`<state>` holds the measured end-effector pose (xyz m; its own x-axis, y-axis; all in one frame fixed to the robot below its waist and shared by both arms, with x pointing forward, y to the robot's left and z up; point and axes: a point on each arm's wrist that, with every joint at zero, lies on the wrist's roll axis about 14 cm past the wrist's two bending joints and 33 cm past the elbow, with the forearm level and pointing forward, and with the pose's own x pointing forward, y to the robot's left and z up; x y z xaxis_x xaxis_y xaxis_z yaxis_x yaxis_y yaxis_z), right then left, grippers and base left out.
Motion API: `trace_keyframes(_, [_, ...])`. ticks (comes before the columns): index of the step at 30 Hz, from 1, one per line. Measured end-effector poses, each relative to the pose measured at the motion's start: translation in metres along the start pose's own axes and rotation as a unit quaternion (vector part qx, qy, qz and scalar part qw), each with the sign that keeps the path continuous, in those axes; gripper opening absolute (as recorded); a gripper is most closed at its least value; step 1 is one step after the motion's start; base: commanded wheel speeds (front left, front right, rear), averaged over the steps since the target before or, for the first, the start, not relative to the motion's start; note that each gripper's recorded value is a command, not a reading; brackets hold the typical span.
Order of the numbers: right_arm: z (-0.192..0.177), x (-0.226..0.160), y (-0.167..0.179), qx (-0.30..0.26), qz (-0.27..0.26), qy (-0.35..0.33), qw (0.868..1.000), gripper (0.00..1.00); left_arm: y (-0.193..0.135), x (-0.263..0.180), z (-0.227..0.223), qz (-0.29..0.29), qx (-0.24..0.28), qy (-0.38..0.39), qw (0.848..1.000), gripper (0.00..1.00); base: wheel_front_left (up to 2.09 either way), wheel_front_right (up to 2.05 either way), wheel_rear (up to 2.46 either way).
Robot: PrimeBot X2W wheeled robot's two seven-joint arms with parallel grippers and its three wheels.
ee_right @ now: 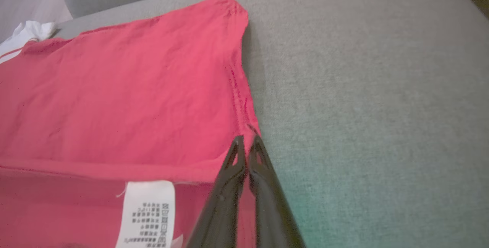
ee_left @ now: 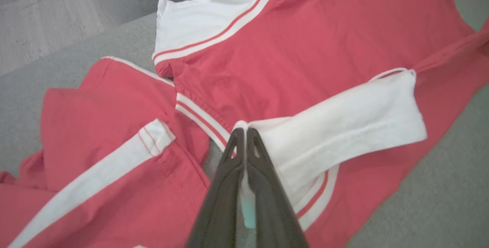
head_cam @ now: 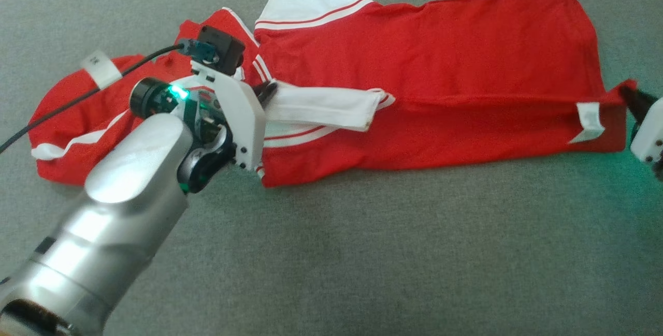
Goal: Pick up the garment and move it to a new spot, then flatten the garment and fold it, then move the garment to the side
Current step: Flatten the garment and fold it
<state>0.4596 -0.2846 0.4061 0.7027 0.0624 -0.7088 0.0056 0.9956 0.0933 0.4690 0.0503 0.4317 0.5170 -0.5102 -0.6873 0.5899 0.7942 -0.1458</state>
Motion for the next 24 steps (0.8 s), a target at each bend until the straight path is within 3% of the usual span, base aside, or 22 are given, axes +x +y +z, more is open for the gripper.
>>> trace_keyframes(5, [0.031, 0.001, -0.005, 0.014, -0.009, -0.075, 0.997, 1.0, 0.003, 0.001, 0.028, 0.013, -0.013, -0.081, 0.997, 1.0, 0.0, 0.0, 0.0])
trace_keyframes(6, [0.057, -0.004, -0.006, 0.016, -0.012, -0.138, 0.99, 1.0, 0.01, -0.007, 0.055, 0.035, -0.004, -0.149, 0.988, 1.0, 0.0, 0.0, 0.0])
trace_keyframes(9, [0.096, -0.02, -0.001, 0.022, -0.008, -0.242, 0.97, 1.0, 0.015, -0.032, 0.1, 0.062, 0.005, -0.264, 0.962, 1.0, 0.0, 0.0, 0.0])
trace_keyframes(14, [0.14, -0.06, 0.027, 0.022, 0.023, -0.393, 0.919, 1.0, 0.01, -0.082, 0.141, 0.101, 0.007, -0.423, 0.9, 1.0, 0.0, 0.0, 0.0])
trace_keyframes(15, [0.14, -0.06, 0.027, 0.022, 0.023, -0.393, 0.919, 1.0, 0.01, -0.082, 0.141, 0.101, 0.007, -0.423, 0.9, 1.0, 0.0, 0.0, 0.0])
trace_keyframes(18, [0.131, -0.076, 0.034, 0.009, 0.023, -0.43, 0.902, 1.0, 0.008, -0.101, 0.129, 0.132, -0.003, -0.459, 0.879, 1.0, 0.0, 0.0, 0.0])
trace_keyframes(24, [0.057, -0.079, 0.045, 0.012, 0.002, -0.409, 0.912, 1.0, -0.017, -0.099, 0.054, 0.164, -0.053, -0.435, 0.884, 1.0, 0.0, 0.0, 0.0])
